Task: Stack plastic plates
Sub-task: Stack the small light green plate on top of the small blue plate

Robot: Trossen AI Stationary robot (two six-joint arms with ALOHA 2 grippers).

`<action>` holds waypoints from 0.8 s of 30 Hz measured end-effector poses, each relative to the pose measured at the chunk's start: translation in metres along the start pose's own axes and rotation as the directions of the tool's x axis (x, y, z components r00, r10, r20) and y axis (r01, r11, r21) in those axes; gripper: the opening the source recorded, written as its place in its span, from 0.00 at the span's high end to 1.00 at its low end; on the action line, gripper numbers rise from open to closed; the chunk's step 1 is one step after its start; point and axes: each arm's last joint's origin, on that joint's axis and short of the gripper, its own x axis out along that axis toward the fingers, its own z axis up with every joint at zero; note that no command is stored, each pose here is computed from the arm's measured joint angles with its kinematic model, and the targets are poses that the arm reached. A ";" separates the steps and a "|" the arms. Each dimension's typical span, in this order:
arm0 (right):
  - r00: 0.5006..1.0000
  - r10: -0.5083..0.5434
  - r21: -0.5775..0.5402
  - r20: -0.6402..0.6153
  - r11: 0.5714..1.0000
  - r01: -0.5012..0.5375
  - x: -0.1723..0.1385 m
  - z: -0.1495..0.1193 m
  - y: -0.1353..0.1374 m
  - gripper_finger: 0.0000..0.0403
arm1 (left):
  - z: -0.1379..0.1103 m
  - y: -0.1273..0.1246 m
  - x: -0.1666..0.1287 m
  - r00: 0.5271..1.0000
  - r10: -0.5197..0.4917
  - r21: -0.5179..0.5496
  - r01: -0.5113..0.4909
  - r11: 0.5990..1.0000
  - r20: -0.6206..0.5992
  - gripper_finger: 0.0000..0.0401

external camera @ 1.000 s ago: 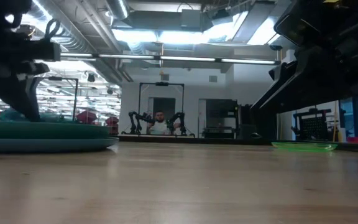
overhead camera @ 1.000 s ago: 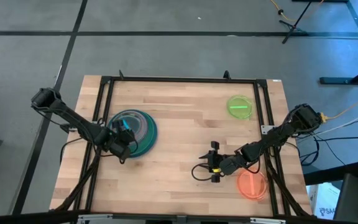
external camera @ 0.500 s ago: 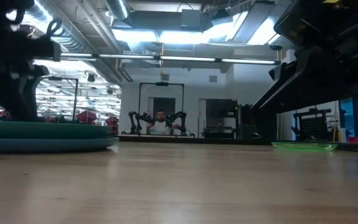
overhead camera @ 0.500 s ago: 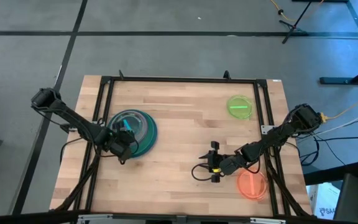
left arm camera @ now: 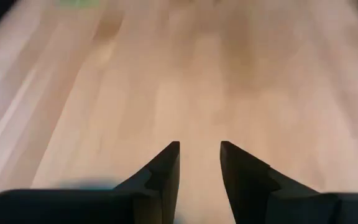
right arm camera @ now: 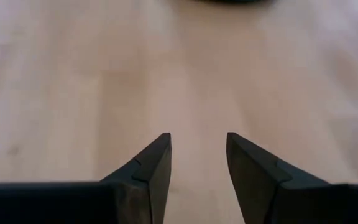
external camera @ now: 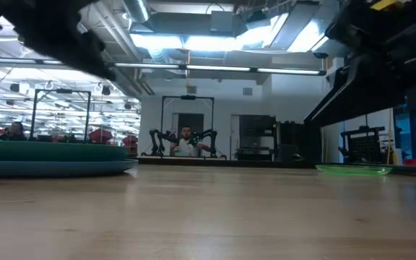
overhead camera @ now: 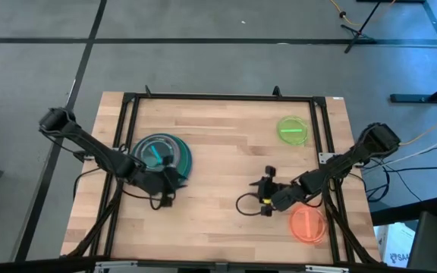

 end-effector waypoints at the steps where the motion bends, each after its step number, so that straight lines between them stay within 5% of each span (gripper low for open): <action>1: 1.000 -0.030 0.008 -0.005 1.000 0.030 -0.004 0.000 -0.003 0.63 | 0.001 -0.003 0.003 0.999 -0.025 0.021 0.024 0.999 0.043 0.73; 12: 0.937 -0.332 0.107 -0.107 0.933 0.343 -0.013 0.000 -0.050 0.63 | 0.003 -0.025 0.049 0.975 -0.094 0.156 0.063 0.986 0.203 0.73; 24: 0.745 -0.500 0.135 -0.442 0.784 0.606 -0.004 -0.016 -0.127 0.63 | -0.011 -0.022 0.080 0.985 -0.080 0.152 0.056 0.987 0.153 0.73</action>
